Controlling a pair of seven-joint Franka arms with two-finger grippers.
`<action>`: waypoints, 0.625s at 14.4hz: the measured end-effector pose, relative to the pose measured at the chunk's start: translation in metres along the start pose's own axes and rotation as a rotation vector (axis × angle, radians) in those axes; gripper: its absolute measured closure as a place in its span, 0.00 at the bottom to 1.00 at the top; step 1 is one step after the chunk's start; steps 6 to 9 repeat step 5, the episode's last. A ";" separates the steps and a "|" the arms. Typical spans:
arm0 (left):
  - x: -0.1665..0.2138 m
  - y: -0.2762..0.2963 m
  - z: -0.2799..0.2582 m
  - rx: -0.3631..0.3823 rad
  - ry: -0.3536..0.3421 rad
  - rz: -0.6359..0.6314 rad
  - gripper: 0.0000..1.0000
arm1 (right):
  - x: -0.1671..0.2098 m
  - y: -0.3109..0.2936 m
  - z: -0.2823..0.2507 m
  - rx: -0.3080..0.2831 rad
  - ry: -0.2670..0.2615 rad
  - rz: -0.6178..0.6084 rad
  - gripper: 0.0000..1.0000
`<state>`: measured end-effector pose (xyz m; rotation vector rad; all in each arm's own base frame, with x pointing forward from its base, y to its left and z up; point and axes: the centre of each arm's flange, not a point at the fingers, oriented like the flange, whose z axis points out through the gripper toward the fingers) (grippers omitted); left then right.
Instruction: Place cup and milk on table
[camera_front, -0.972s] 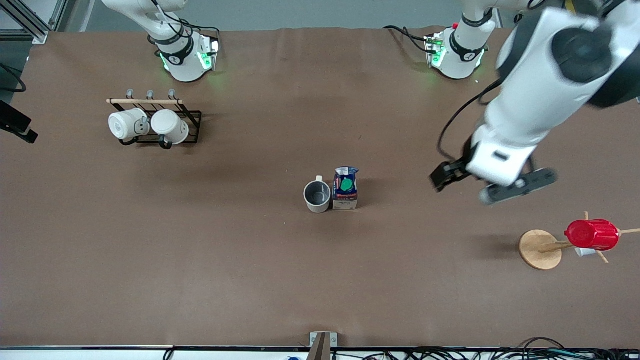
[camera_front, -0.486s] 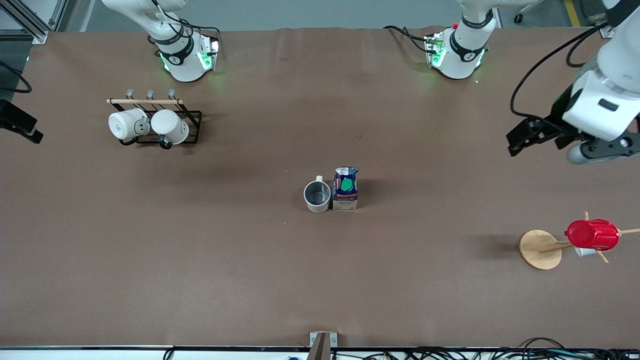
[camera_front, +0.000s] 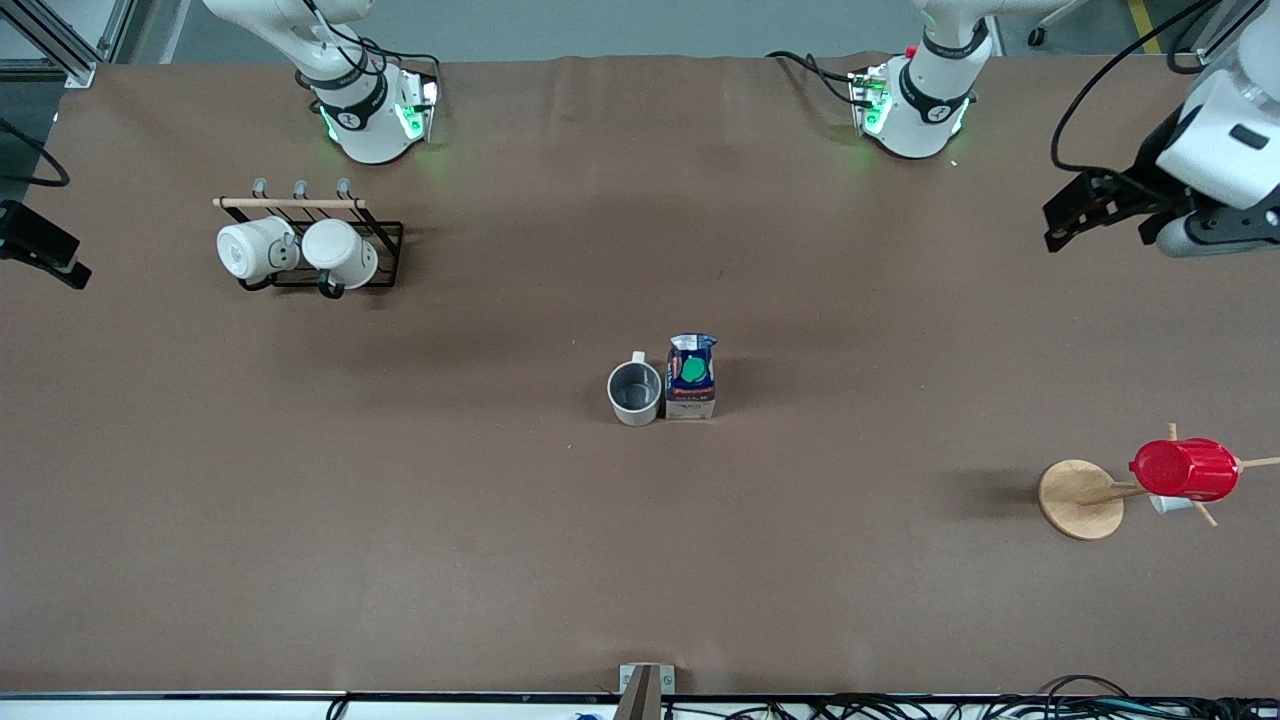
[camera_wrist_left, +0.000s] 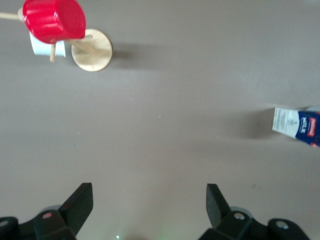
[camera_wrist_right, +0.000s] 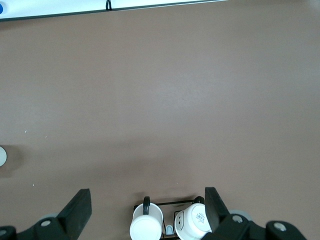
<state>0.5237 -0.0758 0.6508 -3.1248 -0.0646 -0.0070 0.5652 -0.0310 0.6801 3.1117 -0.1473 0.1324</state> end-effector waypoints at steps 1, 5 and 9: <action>-0.005 -0.011 0.000 -0.003 -0.004 0.001 0.00 | 0.000 0.000 0.000 0.000 0.000 -0.011 0.00; -0.014 -0.015 -0.004 -0.004 0.002 0.016 0.00 | 0.000 0.000 0.000 0.000 0.000 -0.024 0.00; -0.014 -0.015 -0.004 -0.004 0.002 0.016 0.00 | 0.000 0.000 0.000 0.000 0.000 -0.024 0.00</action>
